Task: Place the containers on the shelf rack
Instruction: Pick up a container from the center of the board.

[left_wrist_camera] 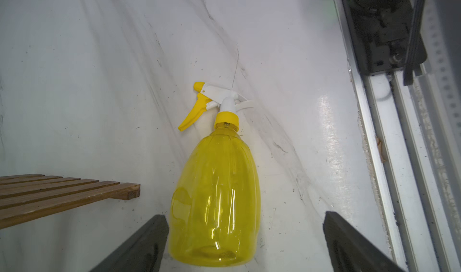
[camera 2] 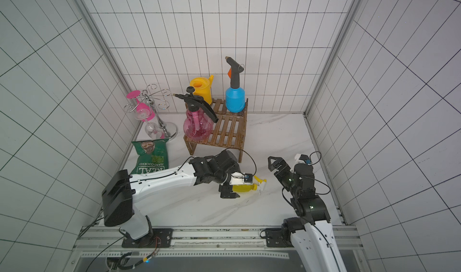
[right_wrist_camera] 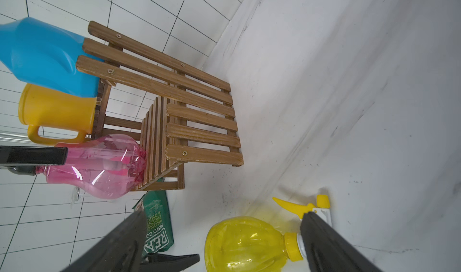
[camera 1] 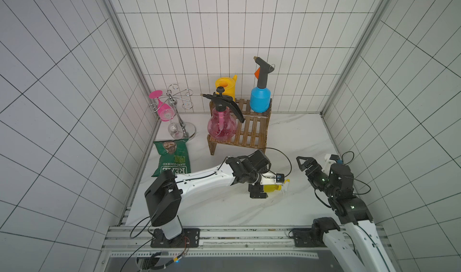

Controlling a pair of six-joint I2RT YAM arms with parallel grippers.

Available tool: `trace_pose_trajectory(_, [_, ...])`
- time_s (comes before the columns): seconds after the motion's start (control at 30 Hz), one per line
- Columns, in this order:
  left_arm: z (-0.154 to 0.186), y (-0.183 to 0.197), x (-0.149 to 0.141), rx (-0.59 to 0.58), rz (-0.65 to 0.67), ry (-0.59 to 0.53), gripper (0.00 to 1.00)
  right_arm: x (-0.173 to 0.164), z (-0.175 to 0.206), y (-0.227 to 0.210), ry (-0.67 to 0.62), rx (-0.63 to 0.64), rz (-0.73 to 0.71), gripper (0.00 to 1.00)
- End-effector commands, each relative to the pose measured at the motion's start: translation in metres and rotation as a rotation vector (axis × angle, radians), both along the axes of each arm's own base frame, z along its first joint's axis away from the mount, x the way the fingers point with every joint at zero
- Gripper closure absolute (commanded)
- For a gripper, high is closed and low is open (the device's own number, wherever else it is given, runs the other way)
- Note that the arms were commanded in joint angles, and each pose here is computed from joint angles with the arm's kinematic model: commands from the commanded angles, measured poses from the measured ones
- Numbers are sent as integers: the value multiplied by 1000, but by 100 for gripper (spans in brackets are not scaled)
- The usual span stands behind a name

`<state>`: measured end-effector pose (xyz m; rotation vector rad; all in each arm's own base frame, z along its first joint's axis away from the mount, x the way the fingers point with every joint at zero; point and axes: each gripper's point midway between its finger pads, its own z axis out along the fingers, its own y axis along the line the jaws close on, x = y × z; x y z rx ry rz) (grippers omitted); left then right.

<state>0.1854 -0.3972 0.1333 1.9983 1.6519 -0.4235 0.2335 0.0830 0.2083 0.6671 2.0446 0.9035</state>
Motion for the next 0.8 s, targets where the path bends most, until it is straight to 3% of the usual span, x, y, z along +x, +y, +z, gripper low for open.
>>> trace_pose_trajectory(0.0, [-11,-1,4,86,-45,-47,1,-1,10,-8,-4,-1,-35,1])
trace_pose_trajectory(0.4, [-75,-6,28,248,22,-105,2,1,23,-10,-25,-1,-29,1])
trace_pose_trajectory(0.63, [-91,-4,28,249,79,-76,15,2,26,-10,-31,-2,-24,1])
trace_pose_trajectory(0.77, [-76,-4,17,182,82,-37,24,0,27,-11,-40,-11,-23,1])
